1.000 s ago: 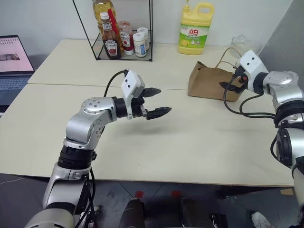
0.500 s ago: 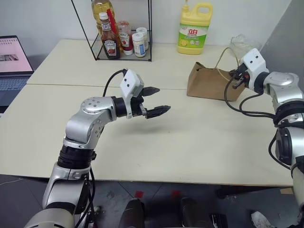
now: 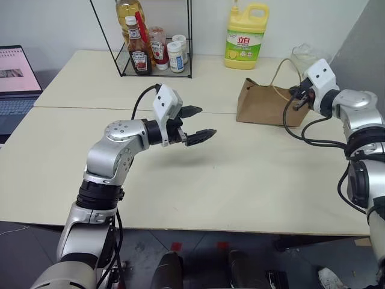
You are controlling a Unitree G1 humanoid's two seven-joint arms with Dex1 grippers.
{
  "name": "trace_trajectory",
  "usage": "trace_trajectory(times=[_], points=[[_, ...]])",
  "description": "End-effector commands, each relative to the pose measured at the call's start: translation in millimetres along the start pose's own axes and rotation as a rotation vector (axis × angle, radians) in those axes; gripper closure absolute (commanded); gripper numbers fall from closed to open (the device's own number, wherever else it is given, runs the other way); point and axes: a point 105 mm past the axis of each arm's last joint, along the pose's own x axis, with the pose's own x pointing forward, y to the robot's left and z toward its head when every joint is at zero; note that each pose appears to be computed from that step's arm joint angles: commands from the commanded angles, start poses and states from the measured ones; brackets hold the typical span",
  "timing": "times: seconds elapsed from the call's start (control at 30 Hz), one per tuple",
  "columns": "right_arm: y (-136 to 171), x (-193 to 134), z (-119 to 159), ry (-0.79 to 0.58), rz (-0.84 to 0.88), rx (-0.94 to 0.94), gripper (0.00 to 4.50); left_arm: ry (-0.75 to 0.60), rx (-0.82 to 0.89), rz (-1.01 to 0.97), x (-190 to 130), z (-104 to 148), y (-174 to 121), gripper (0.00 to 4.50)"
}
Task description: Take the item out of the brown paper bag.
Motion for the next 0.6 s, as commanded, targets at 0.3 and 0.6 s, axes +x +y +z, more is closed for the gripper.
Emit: trace_trajectory(times=[0.3, 0.6], points=[[2.3, 12.0, 86.3, -0.265, 0.008, 0.039, 4.45, -0.046, -0.032, 0.085, -49.4, 26.2, 16.5, 0.00], [37.4, 31.2, 136.6, -0.400, 0.098, 0.098, 4.45, 0.003, -0.103, 0.169, -74.3, 5.9, 1.5, 0.00]])
